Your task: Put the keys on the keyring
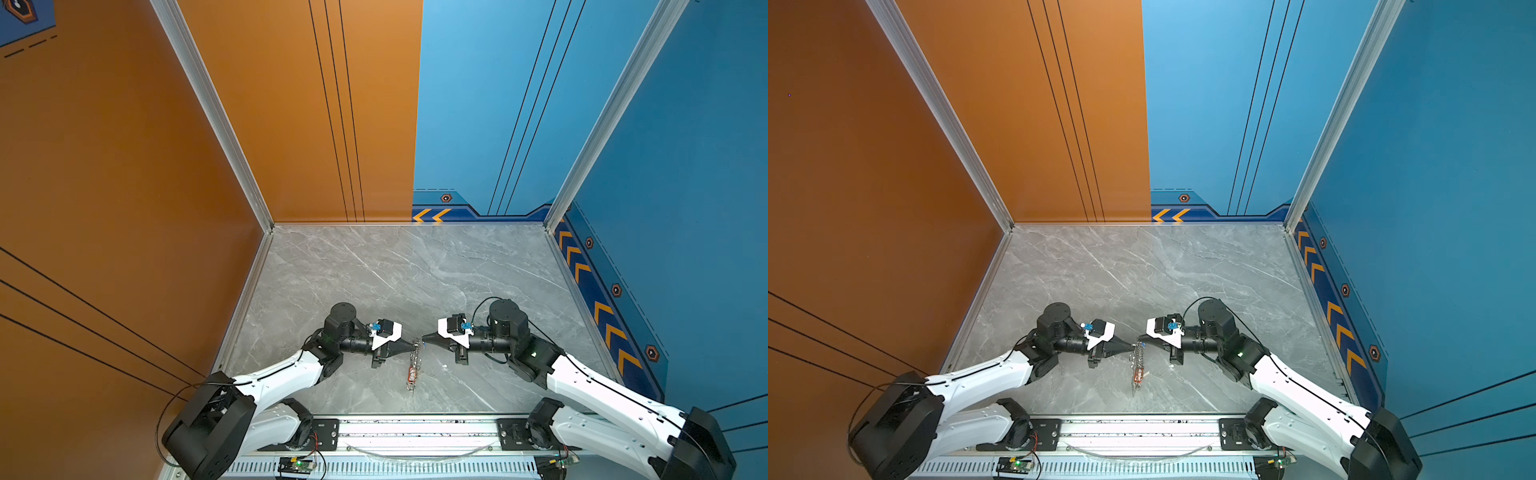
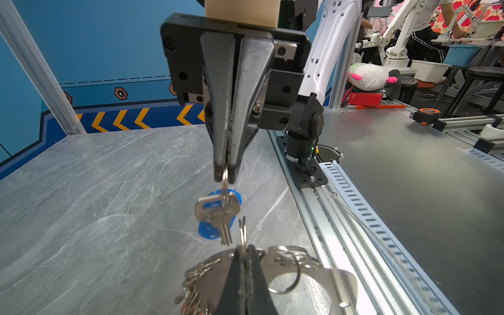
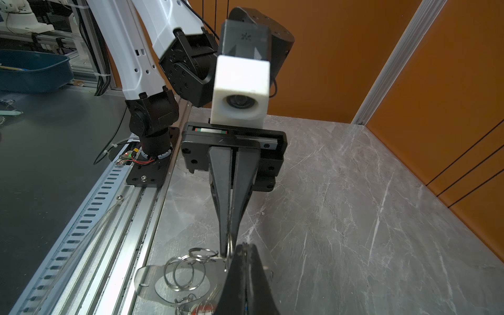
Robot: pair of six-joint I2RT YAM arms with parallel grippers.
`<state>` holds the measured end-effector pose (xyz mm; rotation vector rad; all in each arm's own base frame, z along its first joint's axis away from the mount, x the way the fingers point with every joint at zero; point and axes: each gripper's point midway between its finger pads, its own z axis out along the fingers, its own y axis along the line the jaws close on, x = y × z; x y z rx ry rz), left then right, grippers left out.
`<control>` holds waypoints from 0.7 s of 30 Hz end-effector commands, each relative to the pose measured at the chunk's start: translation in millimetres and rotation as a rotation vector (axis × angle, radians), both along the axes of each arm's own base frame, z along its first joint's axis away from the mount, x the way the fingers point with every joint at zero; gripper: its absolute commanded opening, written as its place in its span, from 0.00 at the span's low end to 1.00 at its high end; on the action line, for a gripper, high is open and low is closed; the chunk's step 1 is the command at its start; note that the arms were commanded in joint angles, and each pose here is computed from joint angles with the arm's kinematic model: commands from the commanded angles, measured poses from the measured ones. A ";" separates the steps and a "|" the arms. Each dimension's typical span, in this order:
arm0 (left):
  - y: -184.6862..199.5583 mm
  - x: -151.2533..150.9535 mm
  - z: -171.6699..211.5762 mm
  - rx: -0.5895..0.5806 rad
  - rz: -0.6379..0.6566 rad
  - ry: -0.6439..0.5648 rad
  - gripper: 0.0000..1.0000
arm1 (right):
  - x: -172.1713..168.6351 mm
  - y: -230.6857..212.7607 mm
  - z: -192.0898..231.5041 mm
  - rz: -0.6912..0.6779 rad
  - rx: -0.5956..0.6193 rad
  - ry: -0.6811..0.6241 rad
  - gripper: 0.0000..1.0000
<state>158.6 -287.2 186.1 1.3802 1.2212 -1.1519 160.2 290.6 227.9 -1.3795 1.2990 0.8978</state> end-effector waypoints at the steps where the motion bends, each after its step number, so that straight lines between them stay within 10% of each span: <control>1: -0.7 -5.3 6.1 -0.015 -0.022 -0.021 0.00 | -6.4 2.4 -0.6 0.048 0.012 0.009 0.00; 21: -1.8 -6.3 6.8 -0.016 -0.029 -0.018 0.00 | -5.5 8.5 -0.4 0.054 0.008 0.016 0.00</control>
